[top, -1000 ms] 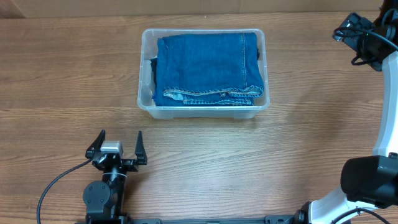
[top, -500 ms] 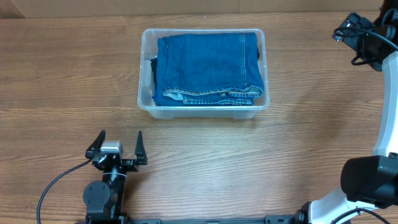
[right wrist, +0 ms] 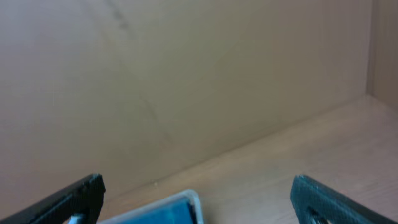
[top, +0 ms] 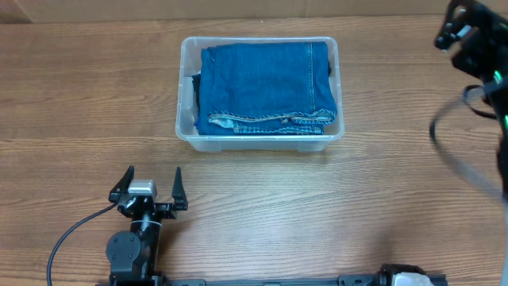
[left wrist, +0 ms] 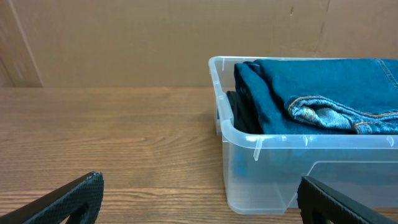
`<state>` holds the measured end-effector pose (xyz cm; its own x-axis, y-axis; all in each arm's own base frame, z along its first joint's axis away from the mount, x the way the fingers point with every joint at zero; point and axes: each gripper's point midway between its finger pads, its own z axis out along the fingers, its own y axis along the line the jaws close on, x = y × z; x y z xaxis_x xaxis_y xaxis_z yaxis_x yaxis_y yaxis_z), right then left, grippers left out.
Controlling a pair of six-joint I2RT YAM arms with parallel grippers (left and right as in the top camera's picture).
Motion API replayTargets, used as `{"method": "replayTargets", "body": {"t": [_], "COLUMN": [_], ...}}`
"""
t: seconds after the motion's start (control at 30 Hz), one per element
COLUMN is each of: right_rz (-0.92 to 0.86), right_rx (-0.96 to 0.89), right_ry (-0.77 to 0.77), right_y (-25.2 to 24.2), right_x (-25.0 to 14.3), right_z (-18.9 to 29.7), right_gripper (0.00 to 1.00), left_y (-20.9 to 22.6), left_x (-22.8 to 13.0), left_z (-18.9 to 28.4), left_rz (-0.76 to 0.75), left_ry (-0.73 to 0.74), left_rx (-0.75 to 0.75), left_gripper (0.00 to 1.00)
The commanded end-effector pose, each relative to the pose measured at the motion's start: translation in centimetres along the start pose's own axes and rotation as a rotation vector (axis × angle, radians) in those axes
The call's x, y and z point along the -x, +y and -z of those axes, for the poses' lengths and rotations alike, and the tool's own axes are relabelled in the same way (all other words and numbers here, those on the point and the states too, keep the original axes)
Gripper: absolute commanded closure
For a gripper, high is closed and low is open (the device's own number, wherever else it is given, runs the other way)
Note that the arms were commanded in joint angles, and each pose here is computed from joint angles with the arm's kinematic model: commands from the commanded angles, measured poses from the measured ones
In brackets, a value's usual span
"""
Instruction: Pack container
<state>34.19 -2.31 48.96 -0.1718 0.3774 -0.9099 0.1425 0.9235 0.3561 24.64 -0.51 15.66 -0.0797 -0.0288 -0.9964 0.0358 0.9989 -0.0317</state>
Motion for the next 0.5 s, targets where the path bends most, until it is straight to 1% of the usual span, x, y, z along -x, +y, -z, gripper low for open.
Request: {"method": "replayTargets", "body": {"t": [0.0, 0.07, 0.17, 0.2, 0.27, 0.37, 0.47], "right_rz": [0.162, 0.17, 0.188, 0.195, 0.201, 0.203, 0.176], "right_rx": [0.174, 0.236, 0.324, 0.352, 0.368, 0.38, 0.383], "right_ry": [-0.02, -0.091, -0.189, -0.227, -0.272, -0.301, -0.292], "right_y": [1.6, 1.8, 1.3, 0.8, -0.1, -1.9, -3.4], "right_x": [-3.6, -4.9, -8.6, -10.6, -13.1, -17.9, -21.5], "right_z": [0.9, 1.9, 3.3, 3.8, 4.6, 5.5, 5.7], "right_gripper": [0.0, 0.0, 0.0, 0.0, 0.0, 0.0, 0.0], "left_y": [0.1, 0.1, 0.1, 0.1, 0.1, 0.1, 0.1], "left_x": [0.0, 0.0, 0.0, 0.0, 0.0, 0.0, 0.0], "left_z": [0.0, 0.0, 0.0, 0.0, 0.0, 0.0, 0.0], "left_rz": [0.017, 0.017, 0.017, 0.017, 0.017, 0.017, 0.017], "left_ry": [-0.005, -0.004, -0.004, -0.005, -0.004, -0.005, -0.005], "left_rx": [0.009, 0.009, 0.009, 0.009, 0.009, 0.009, 0.009], "left_gripper": [0.0, 0.0, 0.0, 0.0, 0.0, 0.0, 0.0]}}
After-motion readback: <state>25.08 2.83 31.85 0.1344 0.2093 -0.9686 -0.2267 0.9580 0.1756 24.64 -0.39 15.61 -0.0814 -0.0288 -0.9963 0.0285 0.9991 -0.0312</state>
